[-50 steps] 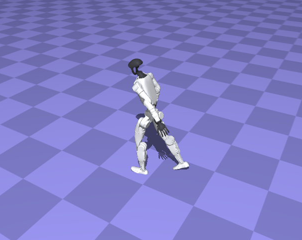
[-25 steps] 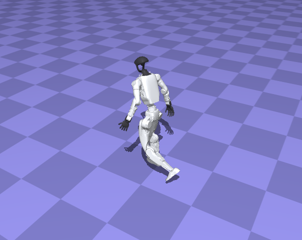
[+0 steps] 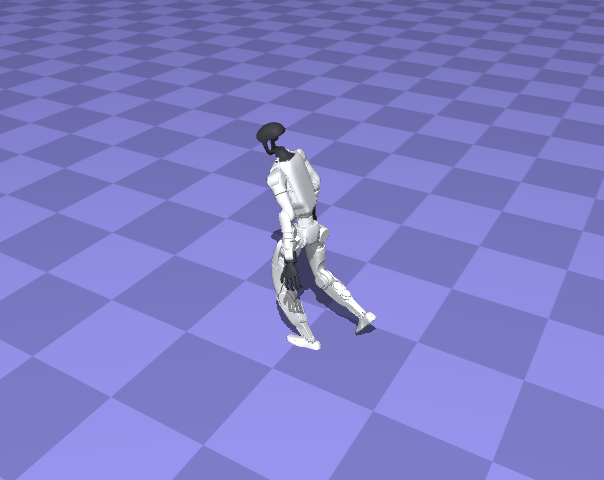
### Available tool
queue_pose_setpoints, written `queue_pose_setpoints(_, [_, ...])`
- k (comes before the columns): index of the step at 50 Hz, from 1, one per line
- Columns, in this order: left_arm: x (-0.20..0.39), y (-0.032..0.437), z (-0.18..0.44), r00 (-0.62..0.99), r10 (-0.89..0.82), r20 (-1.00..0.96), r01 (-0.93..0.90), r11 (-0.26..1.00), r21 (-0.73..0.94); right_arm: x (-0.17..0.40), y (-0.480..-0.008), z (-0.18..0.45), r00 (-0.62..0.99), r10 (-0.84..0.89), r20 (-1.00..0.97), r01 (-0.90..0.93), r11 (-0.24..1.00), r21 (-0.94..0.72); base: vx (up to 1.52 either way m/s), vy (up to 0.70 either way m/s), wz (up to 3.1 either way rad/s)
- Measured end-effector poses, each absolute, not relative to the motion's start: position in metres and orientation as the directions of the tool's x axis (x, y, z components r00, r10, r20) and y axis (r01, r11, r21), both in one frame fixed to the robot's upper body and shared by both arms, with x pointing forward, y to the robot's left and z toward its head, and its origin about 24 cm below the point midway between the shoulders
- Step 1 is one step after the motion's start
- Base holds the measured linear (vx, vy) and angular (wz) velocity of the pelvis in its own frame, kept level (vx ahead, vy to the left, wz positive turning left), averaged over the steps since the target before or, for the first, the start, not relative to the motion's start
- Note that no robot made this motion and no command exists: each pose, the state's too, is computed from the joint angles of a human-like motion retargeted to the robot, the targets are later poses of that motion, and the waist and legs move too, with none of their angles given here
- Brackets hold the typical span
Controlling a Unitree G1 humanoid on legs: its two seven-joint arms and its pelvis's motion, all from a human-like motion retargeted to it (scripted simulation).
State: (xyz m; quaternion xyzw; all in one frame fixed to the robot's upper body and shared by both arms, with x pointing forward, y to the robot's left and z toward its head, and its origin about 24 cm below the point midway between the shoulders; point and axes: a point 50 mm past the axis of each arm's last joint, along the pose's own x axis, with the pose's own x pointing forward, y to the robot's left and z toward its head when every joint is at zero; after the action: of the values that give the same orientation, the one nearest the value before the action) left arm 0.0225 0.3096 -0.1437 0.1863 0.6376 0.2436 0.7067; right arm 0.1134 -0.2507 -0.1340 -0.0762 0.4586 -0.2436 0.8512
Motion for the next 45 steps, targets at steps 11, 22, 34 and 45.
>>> queue_pose_setpoints(11, [0.248, 0.271, -0.004, 0.930, 0.330, -0.163, -0.297, 0.934, 0.199, 0.032, -0.310, -0.133, 0.326, -0.535, -0.780, 0.104, 0.840, -0.533, 1.14, -0.17, 1.03])
queue_pose_setpoints(22, [0.071, 0.257, -0.144, 0.272, 0.448, -0.852, -0.662, 0.729, 0.173, 0.218, -0.287, -0.088, 0.468, -0.641, -0.608, 0.387, 0.767, -0.512, 1.14, -0.14, -1.08])
queue_pose_setpoints(34, [-0.165, 0.242, -0.135, -0.372, 0.242, -0.896, -0.600, 0.674, 0.431, 0.258, -0.218, -0.058, 0.850, 0.005, -0.527, 0.016, 0.999, 0.035, 1.17, 0.23, -0.59])
queue_pose_setpoints(45, [0.067, 0.315, -0.136, 0.012, 0.630, -0.777, -0.660, 0.589, 0.467, 0.129, -0.269, -0.128, 0.470, -0.588, -0.658, 0.187, 0.795, -0.577, 1.10, 0.22, 0.89])
